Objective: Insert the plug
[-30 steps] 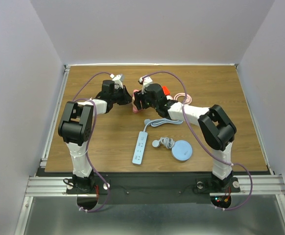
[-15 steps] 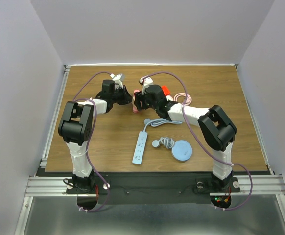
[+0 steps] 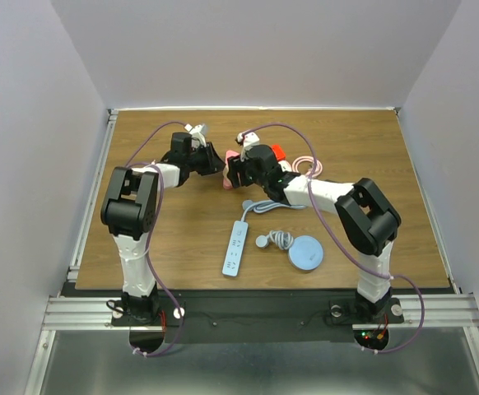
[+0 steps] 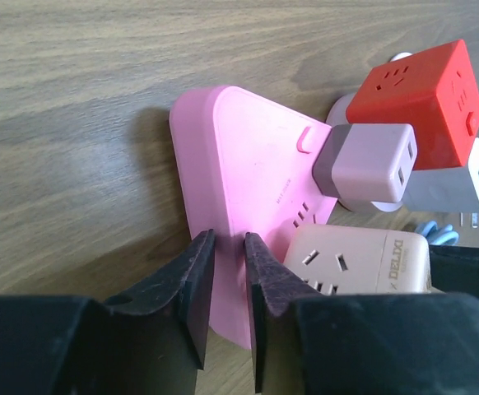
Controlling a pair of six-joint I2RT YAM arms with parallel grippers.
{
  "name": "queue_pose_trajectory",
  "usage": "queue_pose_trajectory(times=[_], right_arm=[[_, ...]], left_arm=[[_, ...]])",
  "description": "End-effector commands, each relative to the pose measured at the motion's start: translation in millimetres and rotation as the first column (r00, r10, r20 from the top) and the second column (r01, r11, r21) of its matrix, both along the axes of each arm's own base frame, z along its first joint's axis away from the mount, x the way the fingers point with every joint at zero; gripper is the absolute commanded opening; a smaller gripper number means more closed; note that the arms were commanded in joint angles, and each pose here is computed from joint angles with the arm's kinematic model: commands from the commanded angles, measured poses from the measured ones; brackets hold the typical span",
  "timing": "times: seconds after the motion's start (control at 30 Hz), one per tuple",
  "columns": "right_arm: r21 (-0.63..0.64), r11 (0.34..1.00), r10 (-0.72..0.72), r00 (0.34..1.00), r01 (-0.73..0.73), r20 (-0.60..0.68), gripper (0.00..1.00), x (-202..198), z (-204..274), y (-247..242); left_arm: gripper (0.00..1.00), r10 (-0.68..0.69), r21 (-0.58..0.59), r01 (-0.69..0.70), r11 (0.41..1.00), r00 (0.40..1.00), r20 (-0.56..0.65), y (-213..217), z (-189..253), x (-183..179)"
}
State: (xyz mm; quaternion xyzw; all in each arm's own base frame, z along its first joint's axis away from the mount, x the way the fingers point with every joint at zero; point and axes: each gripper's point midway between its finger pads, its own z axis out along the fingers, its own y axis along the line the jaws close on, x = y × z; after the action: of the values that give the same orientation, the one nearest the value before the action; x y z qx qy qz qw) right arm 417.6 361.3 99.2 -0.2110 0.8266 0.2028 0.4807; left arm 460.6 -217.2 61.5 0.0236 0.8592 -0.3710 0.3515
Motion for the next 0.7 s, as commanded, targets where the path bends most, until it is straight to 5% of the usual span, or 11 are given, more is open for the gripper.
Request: queue_pose_trajectory(times=[0.0,0.67], right_arm=[[-0.373,0.924,-0.081,0.915,-0.08,-0.396,0.0,-89.1,-141.6,-72.9],[-0.367,0.929,-0.079,0.942,-0.049,-0.326,0.0,-69.0,-108.5,-65.4]], left_arm=[[0.34,-0.075,-0.049,0.07,0.996,0.993,-0.096,-18.0,-17.8,-20.5],[0.48,-0.03,-0.069,0.025,0.997,0.996,-0.083,-20.3,-13.4,-0.7]])
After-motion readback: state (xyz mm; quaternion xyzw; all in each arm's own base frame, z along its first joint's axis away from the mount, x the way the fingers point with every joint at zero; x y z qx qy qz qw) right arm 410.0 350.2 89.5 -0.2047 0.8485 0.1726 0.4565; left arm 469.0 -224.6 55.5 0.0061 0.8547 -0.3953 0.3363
